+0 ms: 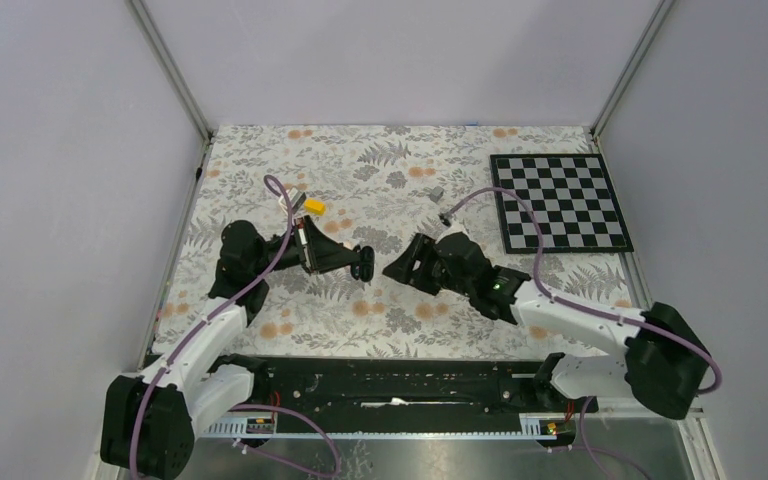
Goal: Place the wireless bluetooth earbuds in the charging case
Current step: Close the charging case.
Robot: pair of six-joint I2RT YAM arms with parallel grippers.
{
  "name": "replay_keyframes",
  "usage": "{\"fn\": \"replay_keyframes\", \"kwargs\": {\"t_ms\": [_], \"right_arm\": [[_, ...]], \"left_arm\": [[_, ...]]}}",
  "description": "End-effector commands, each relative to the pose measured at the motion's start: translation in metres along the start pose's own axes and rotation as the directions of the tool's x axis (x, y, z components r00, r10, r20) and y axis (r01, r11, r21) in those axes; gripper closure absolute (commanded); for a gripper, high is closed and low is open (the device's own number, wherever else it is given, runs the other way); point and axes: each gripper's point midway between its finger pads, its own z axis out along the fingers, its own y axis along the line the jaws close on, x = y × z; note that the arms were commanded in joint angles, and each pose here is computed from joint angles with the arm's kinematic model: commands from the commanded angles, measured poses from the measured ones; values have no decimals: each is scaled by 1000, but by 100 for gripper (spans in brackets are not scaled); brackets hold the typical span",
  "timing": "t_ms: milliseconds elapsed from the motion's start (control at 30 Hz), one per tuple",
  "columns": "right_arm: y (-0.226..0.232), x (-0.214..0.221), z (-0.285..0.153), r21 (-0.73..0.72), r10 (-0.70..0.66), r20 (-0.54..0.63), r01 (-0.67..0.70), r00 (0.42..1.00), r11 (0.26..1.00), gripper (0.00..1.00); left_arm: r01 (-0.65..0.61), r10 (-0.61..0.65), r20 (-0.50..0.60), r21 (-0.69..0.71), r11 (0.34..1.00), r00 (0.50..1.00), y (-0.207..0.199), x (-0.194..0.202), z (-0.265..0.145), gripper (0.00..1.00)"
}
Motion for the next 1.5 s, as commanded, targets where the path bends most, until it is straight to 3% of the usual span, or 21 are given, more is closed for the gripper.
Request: {"fn": "replay_keyframes", "kwargs": {"t_ms": [0,167,400,600,867,1033,1100,1367,1467], "right_arm": [[80,-4,6,-344,57,-54,-72,997,936,33],[108,-2,6,-482,77,-90,-111,993,869,33],[122,-1,-33,-612,58,-82,-96,995,785,35],[115,2,-45,-617,51,-72,-84,996,783,34],[140,-4,-71,-739,21,-39,-43,999,672,21],[146,-6,-82,-784,28,-28,-39,999,619,21],[144,-8,-81,-774,36,-17,-37,999,632,21],[100,-16,-62,-595,80,61,-28,995,803,18],[73,-22,-61,-463,66,117,-4,991,886,17]], "left_arm": [[-62,66,-37,96,993,997,-28,4,0,100],[-48,51,-39,72,996,998,-21,3,1,100],[-56,55,-28,-39,998,998,-1,-3,4,100],[-46,45,-19,-53,998,999,4,-6,6,100],[-34,32,-37,-59,998,999,10,-1,6,100],[-37,35,-37,-54,998,999,10,-2,6,100],[-38,36,-36,-56,998,999,11,-2,6,100],[-26,24,-37,-66,997,999,26,-11,14,100],[-18,15,-36,-73,997,999,37,-18,21,100]]}}
